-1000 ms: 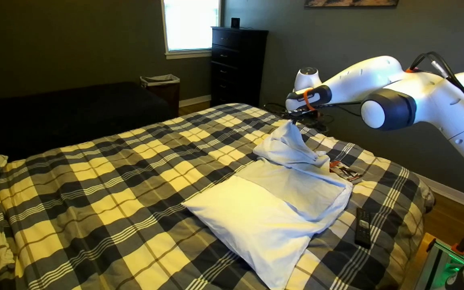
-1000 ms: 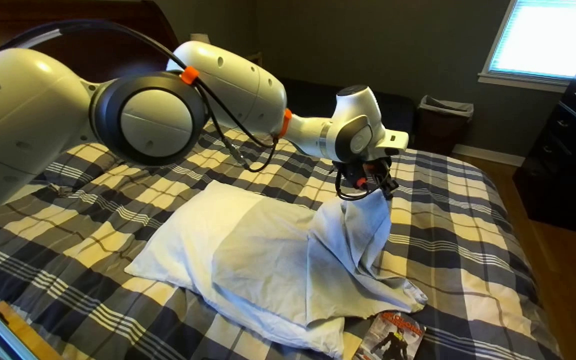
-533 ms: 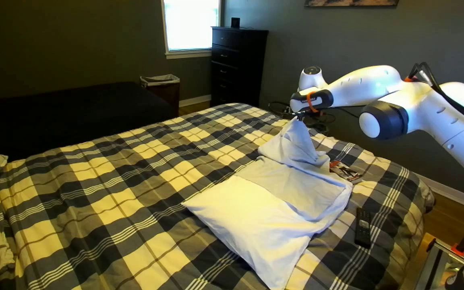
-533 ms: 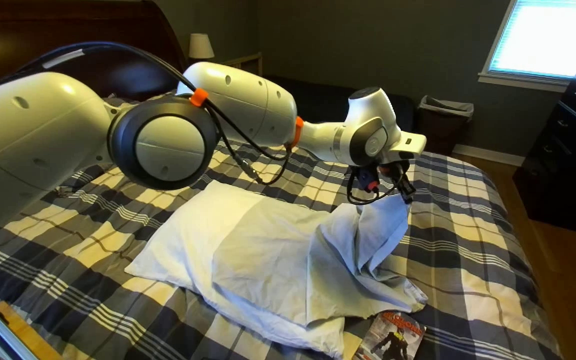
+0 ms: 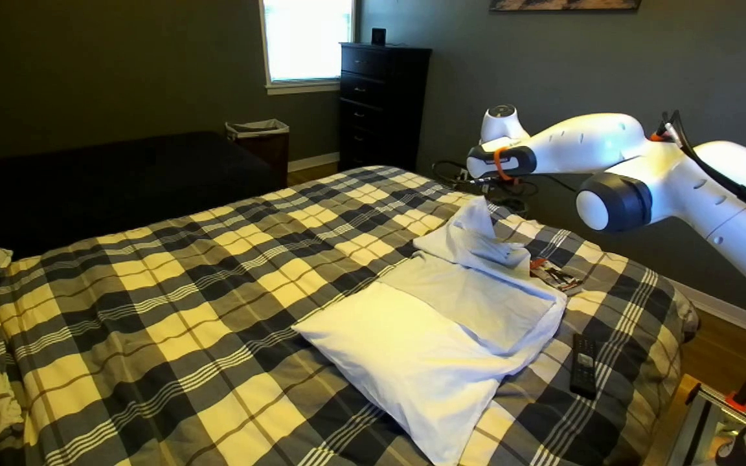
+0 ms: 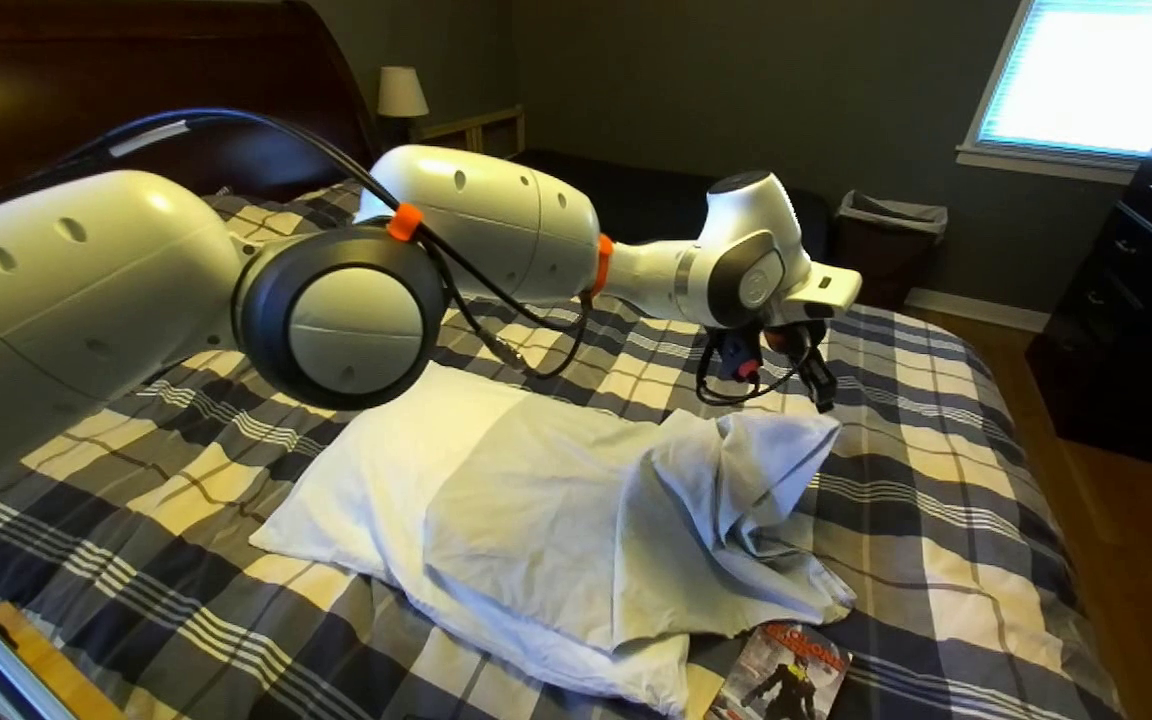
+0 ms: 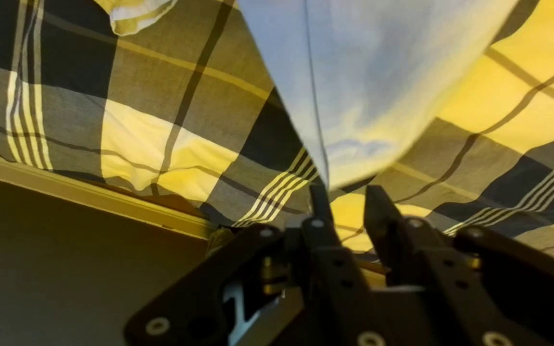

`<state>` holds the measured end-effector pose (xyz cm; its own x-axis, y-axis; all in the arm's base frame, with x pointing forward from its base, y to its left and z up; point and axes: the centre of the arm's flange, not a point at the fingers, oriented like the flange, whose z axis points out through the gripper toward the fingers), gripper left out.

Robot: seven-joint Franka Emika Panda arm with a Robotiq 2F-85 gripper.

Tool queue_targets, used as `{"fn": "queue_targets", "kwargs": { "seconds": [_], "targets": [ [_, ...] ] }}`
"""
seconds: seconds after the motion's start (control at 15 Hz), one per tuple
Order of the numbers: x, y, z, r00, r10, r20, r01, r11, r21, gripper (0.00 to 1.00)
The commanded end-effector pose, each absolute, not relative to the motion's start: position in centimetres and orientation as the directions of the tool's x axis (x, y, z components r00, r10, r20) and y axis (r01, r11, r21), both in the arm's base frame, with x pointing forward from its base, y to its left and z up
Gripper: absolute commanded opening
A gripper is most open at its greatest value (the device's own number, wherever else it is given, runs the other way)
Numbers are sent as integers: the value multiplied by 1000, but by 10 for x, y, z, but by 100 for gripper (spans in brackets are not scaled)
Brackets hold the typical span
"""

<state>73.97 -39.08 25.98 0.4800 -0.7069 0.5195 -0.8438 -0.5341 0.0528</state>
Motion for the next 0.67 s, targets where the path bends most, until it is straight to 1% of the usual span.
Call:
{"fn": "queue_targets", "kwargs": {
  "seconds": [0.0, 0.07, 0.27, 0.33, 0.4, 0.6],
  "targets": [
    [728, -358, 264, 576, -712, 401, -786, -617, 33, 58],
    [723, -346, 264, 609, -704, 366, -763, -645, 28, 65],
    [714, -311, 258, 698, -664, 268, -695, -718, 31, 89],
    [711, -301, 255, 724, -650, 230, -674, -738, 35, 95],
    [709, -293, 252, 750, -633, 192, -651, -758, 42, 100],
    [690, -276, 244, 810, -584, 64, -587, -807, 62, 100]
  ]
}}
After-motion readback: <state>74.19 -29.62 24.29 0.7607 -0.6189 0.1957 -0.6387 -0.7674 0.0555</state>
